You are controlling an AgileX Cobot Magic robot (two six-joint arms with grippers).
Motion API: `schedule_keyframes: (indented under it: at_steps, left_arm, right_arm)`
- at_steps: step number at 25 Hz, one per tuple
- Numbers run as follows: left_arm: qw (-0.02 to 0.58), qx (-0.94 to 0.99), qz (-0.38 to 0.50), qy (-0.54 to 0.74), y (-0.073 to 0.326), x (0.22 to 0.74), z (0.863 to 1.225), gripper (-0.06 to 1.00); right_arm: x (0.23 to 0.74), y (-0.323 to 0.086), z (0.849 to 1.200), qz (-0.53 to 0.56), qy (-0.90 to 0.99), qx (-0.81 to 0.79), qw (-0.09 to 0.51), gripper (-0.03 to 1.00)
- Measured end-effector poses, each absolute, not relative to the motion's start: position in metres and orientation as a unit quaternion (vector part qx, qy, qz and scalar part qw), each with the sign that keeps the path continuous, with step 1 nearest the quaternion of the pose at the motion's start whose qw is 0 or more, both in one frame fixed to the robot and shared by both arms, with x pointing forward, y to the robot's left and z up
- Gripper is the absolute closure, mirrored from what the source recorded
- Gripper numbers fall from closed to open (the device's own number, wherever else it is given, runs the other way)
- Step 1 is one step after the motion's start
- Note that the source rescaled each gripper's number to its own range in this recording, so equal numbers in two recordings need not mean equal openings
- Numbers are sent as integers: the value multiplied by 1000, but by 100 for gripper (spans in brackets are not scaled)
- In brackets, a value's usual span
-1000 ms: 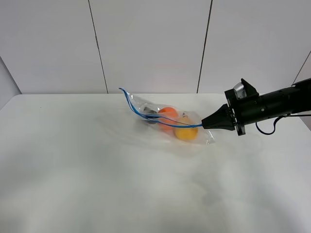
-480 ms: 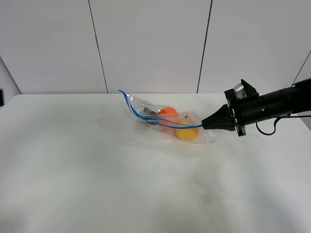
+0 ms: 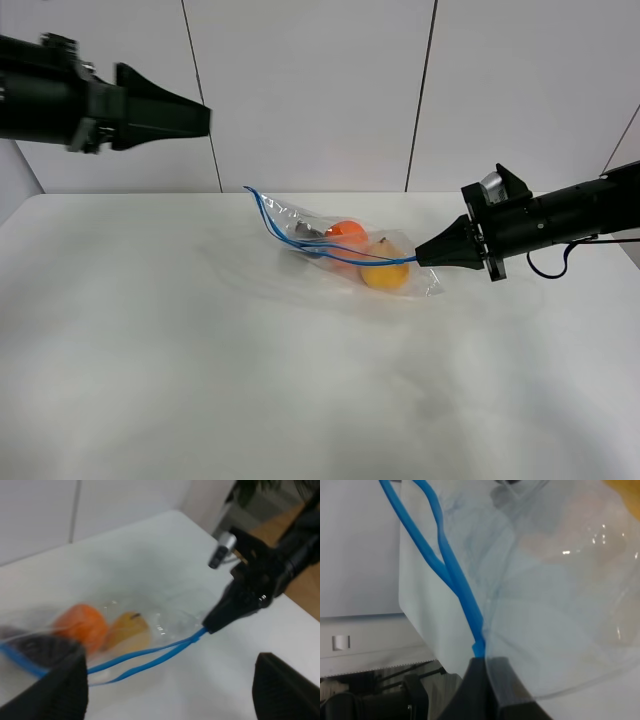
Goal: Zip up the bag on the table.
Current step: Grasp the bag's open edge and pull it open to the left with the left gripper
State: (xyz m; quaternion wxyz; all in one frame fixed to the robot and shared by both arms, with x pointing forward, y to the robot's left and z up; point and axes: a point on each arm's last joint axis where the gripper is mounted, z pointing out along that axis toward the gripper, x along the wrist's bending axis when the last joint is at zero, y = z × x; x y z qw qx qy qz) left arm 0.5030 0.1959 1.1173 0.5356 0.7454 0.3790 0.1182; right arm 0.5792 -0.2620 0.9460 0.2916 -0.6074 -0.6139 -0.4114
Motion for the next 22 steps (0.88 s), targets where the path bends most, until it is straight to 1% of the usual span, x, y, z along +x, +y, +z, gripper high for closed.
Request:
schedule_keyframes:
  at_steps: [4, 5, 6, 8, 10, 13, 16, 22]
  left_arm:
    - [500, 795, 121, 323, 139, 511, 1088, 10]
    - [500, 795, 121, 323, 139, 511, 1088, 10]
    - [490, 806, 122, 308, 126, 511, 1079, 10]
    - [471, 825, 140, 279, 104, 513, 1061, 10]
    - [447, 845, 180, 231, 87, 516, 1044, 10]
    - [397, 867, 259, 154, 63, 520, 1018, 10]
    - [350, 878, 311, 96, 45, 519, 994, 10]
    - [291, 891, 345, 53, 19, 513, 950, 10]
  right_arm:
    - [580, -262, 946, -409, -610, -613, 291, 97]
    - [580, -263, 945, -409, -610, -614, 289, 97]
    - [580, -263, 945, -409, -609, -615, 288, 97]
    - [580, -263, 945, -408, -608, -618, 287, 97]
    - [580, -263, 945, -408, -607, -619, 288, 97]
    - [580, -263, 945, -406, -603, -622, 290, 97]
    - [581, -263, 945, -404, -599, -627, 292, 97]
    - [581, -263, 945, -400, -589, -635, 298, 97]
